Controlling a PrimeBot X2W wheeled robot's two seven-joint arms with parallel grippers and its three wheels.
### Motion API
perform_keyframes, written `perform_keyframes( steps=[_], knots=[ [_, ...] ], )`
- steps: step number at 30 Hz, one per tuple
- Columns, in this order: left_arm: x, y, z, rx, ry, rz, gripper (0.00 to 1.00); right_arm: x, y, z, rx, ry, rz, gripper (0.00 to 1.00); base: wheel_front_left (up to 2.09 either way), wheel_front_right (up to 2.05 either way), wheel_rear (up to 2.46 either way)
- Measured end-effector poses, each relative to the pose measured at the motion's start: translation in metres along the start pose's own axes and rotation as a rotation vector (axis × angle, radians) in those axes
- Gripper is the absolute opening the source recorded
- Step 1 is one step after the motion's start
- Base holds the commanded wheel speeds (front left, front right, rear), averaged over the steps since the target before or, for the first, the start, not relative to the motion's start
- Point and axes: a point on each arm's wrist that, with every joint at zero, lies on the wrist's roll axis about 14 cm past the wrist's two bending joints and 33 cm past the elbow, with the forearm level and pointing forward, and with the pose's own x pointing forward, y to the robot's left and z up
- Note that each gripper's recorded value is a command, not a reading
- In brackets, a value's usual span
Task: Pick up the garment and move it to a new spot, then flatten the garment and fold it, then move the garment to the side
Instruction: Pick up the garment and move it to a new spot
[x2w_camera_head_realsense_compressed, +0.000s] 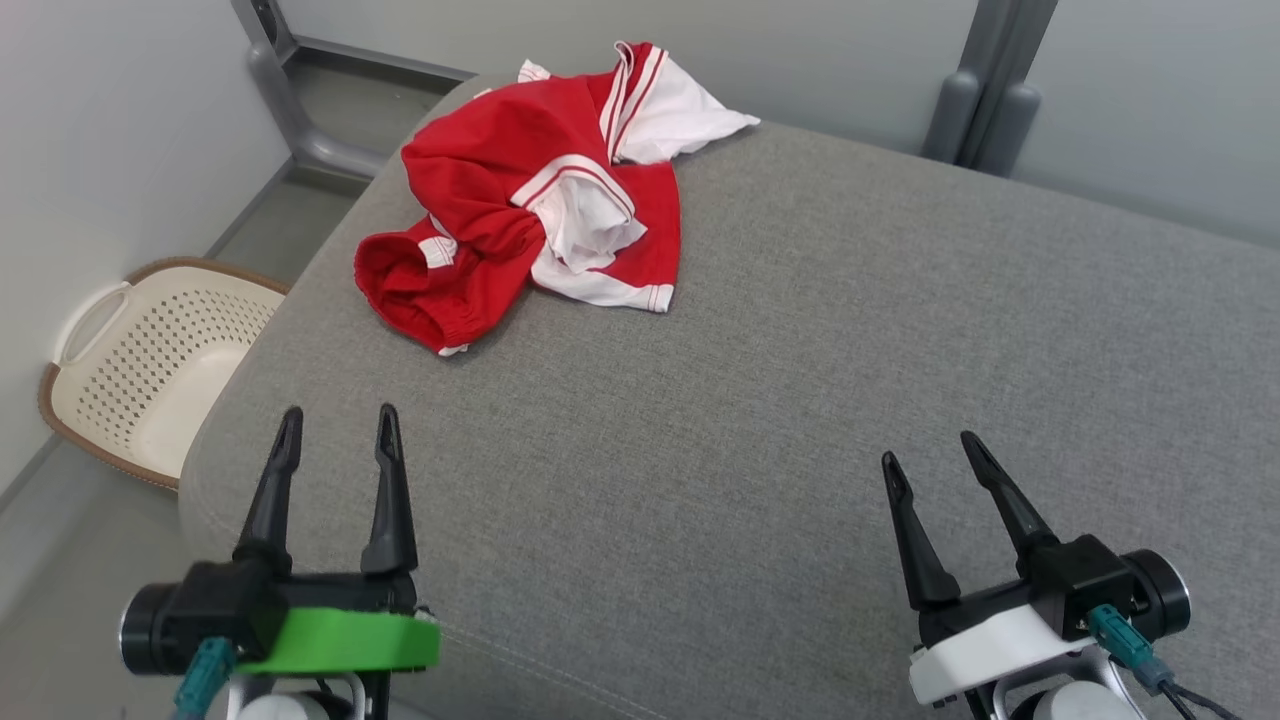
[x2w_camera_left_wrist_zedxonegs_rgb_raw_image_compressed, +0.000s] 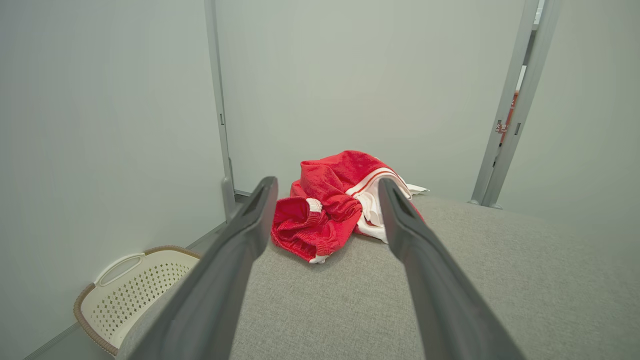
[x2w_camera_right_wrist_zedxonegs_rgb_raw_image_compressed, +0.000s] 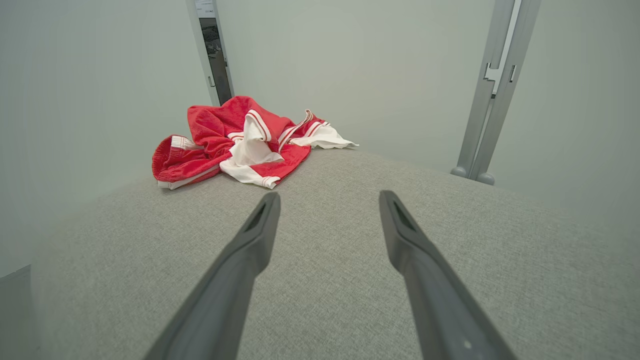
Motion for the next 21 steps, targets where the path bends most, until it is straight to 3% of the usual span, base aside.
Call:
perform_keyframes(
  steps=[7,12,16,21],
  knots=[
    [0.073,-0.024,0.021,-0.010,-0.091,-0.104,1.00,0.019,-0.022,-0.016,-0.004,0.010,-0.020,1.00,0.00,0.00,0.00],
    [0.147,-0.046,0.030,0.079,-0.136,-0.207,1.00,0.035,-0.044,-0.027,-0.009,0.000,-0.026,1.00,0.00,0.00,0.00],
    [0.202,-0.051,-0.009,0.123,0.015,-0.234,1.00,0.039,-0.062,-0.048,0.002,0.026,-0.050,1.00,0.00,0.00,0.00],
    [0.262,-0.041,-0.048,0.121,0.252,-0.179,1.00,0.040,-0.078,-0.074,0.018,0.066,-0.069,1.00,0.00,0.00,0.00]
  ],
)
